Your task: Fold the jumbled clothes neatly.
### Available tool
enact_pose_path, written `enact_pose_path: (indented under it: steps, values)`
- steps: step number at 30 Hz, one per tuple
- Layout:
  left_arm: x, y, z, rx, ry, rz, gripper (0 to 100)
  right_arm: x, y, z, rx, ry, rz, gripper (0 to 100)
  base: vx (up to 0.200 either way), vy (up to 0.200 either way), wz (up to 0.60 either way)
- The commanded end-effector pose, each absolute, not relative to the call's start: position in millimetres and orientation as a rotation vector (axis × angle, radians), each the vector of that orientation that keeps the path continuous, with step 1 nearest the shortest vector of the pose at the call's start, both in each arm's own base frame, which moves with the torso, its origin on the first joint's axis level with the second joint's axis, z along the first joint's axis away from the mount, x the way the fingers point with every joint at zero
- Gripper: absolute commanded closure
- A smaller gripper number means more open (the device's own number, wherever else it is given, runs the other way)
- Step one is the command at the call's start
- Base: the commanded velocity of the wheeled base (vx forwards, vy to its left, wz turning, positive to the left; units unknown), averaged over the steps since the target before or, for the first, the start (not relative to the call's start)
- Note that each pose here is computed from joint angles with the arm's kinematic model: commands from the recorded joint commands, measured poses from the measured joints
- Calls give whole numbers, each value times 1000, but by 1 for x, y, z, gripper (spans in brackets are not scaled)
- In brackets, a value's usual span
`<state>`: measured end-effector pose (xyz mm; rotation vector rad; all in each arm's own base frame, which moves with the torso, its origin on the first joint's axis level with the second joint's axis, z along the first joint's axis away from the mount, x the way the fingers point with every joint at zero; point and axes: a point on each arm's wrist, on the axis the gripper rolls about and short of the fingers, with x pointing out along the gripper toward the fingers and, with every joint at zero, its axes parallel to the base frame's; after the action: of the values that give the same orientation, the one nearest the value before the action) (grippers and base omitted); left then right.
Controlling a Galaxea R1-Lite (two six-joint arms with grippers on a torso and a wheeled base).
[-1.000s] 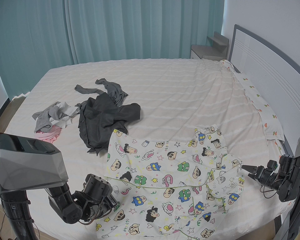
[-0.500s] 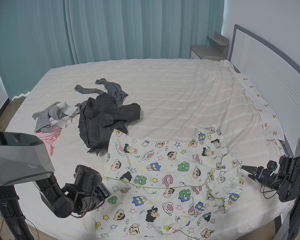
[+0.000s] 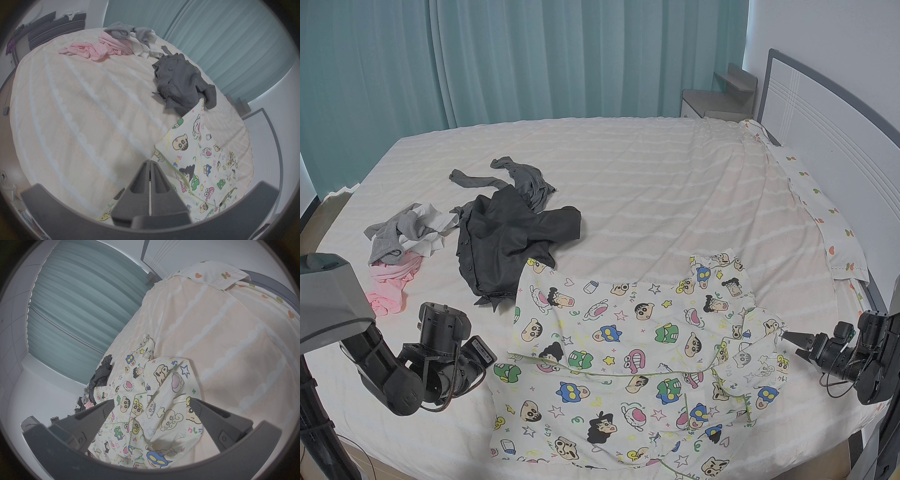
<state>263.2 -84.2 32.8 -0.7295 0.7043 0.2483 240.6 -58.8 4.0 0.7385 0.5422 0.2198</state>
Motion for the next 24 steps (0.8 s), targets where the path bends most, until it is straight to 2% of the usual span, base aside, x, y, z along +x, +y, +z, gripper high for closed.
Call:
enact_pose_path:
  steps: [1, 14, 18, 24]
  values:
    - [263, -78, 33, -739, 693, 267, 100, 241, -59, 5, 733, 530, 224, 0, 0, 0, 0]
    - [276, -82, 18, -721, 700, 297, 100, 241, -59, 5, 733, 529, 223, 0, 0, 0, 0]
    - [260, -81, 30, -727, 691, 267, 100, 240, -60, 6, 724, 527, 216, 0, 0, 0, 0]
    - [220, -88, 54, -700, 695, 140, 100, 225, -55, 6, 640, 554, 232, 0, 0, 0, 0]
